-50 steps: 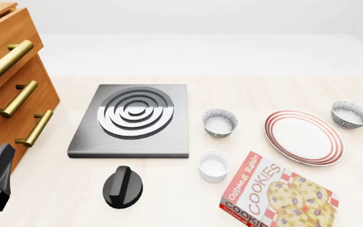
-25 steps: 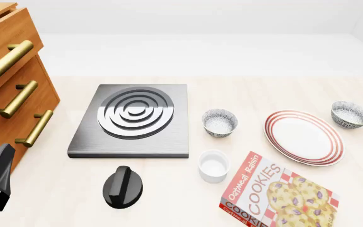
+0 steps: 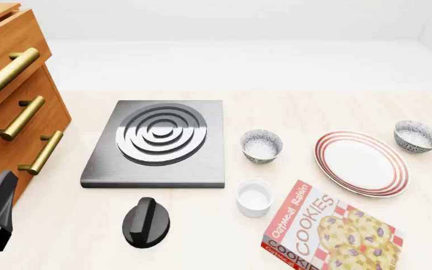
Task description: Pick the akita bowl next to the plate and place it on the plate.
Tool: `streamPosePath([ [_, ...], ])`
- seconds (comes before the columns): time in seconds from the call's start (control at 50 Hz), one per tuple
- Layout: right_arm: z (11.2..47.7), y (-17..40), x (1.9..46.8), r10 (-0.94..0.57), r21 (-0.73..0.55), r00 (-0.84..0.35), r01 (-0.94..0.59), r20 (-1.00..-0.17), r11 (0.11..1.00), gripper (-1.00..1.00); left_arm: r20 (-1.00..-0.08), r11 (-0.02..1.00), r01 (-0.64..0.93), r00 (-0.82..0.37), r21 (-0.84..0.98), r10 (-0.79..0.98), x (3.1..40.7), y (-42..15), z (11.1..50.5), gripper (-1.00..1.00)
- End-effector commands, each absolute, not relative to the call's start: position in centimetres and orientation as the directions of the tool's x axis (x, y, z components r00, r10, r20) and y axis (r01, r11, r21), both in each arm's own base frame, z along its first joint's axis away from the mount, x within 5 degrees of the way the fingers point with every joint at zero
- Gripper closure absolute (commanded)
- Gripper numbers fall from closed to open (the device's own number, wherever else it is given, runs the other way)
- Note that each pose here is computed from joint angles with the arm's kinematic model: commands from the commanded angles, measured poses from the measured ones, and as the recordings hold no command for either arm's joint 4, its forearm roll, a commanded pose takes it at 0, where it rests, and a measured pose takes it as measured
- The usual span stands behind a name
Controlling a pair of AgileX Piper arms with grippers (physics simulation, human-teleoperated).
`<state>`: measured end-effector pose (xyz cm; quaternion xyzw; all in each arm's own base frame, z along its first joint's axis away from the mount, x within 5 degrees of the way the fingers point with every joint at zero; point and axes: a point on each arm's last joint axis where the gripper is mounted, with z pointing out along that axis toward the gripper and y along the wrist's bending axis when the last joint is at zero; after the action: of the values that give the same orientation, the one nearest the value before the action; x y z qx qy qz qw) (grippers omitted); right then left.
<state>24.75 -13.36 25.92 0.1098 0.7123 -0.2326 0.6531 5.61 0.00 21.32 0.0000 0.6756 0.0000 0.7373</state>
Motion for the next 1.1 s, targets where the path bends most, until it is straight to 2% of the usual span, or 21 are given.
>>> streamPosePath([
  [0.02, 25.0, -13.9, 24.9, -0.144, -0.196, -0.146, 0.467, -0.979, 0.862, -1.0, -0.996, 1.0, 0.0, 0.087, 0.0, 0.0, 5.6, 0.0, 21.3, -1.0],
  [0.52, 24.1, -14.5, 25.6, -0.138, -0.216, -0.195, 0.463, -0.971, 0.86, -1.0, -0.996, 1.0, 0.0, 0.087, 0.0, 0.0, 5.6, 0.0, 21.3, -1.0],
  [1.1, 23.9, -16.3, 28.3, -0.006, -0.14, -0.279, 0.463, -0.96, 0.875, -1.0, -0.996, 1.0, 0.0, 0.087, 0.0, 0.0, 5.6, 0.0, 21.3, -1.0],
])
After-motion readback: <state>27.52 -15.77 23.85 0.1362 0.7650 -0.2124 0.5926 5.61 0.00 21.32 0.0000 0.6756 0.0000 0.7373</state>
